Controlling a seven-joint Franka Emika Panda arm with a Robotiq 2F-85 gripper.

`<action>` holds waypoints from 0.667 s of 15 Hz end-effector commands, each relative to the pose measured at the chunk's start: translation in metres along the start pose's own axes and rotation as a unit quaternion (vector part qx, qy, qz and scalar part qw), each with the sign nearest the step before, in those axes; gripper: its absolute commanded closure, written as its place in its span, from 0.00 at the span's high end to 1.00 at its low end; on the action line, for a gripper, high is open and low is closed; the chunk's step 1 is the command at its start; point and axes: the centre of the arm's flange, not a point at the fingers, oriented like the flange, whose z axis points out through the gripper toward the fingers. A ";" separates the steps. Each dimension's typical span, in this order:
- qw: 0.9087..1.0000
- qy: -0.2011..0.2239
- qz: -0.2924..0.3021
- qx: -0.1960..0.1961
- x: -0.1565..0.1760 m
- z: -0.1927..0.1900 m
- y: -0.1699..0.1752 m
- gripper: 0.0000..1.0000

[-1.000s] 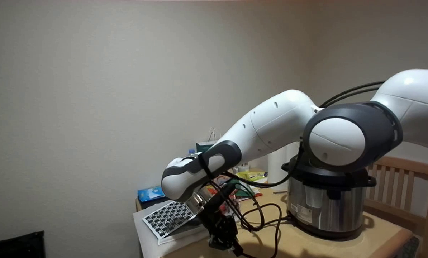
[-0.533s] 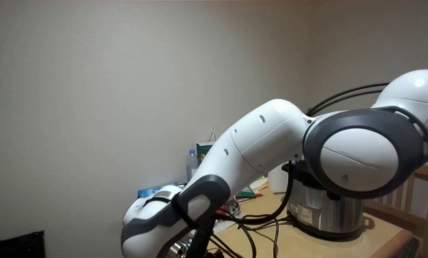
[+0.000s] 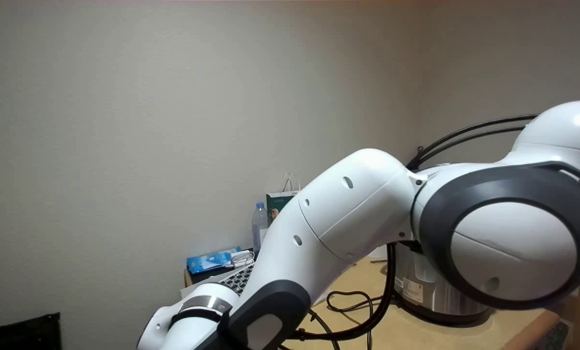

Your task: Pick up the cable and put it straight on the table

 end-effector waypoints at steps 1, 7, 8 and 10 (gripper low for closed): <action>1.000 0.009 -0.021 -0.009 0.000 -0.006 -0.005 0.06; 0.981 0.134 -0.133 -0.045 -0.019 -0.102 -0.061 0.06; 0.975 0.158 -0.143 -0.056 -0.023 -0.113 -0.068 0.06; 0.965 0.194 -0.156 -0.079 -0.019 -0.121 -0.071 0.06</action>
